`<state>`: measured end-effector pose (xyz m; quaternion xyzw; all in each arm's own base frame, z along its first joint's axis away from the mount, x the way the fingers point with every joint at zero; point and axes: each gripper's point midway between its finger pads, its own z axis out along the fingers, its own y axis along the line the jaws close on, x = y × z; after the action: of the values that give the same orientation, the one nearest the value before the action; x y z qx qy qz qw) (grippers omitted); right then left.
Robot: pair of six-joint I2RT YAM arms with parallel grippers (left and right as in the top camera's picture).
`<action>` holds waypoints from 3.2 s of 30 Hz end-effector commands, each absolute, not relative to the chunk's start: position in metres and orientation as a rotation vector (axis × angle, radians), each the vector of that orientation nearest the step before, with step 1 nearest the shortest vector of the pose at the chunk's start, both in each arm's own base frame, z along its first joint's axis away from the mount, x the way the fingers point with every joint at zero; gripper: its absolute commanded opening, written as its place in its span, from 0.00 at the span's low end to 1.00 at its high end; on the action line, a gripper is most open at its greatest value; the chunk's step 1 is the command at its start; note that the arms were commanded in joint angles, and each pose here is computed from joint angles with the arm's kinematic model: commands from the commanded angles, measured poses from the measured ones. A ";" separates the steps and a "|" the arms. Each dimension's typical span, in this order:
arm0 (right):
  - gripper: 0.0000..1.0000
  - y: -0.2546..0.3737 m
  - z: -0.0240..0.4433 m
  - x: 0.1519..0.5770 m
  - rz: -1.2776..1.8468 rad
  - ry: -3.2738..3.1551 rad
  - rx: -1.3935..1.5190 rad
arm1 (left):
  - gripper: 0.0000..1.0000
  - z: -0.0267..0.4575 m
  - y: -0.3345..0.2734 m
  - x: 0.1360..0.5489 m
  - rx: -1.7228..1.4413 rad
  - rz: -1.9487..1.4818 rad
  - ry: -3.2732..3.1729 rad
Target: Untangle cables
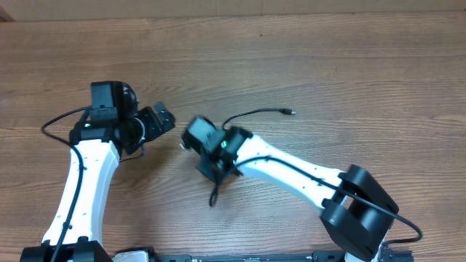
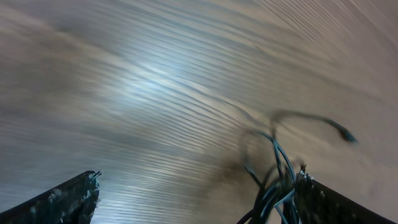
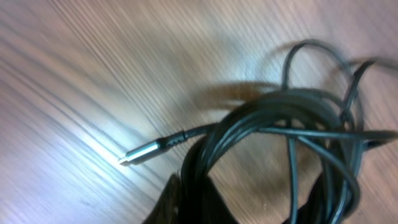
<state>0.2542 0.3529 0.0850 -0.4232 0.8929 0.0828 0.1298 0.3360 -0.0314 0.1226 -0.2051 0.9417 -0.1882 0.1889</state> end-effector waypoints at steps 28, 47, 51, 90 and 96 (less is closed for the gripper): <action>0.04 0.320 0.296 0.299 1.902 2.521 -0.548 | 0.88 0.174 -0.108 0.326 0.133 -1.102 2.459; 0.04 0.309 0.276 0.351 1.685 2.710 0.060 | 0.72 0.183 -0.130 0.312 -0.321 -1.421 2.548; 0.04 0.310 0.280 0.355 1.693 2.686 0.054 | 0.55 0.171 -0.141 0.305 -0.635 -1.448 2.641; 0.04 0.310 0.278 0.352 1.697 2.706 0.069 | 0.37 0.146 -0.214 0.333 -1.361 -1.554 2.569; 0.04 0.310 0.278 0.352 1.696 2.706 0.070 | 0.44 0.165 -0.224 0.338 -1.249 -1.690 2.539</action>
<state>0.3569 0.3078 0.2585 0.0383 0.8559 0.5145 -0.0349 0.3463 -0.2150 0.1607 -0.3913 0.7722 -0.4983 -0.0473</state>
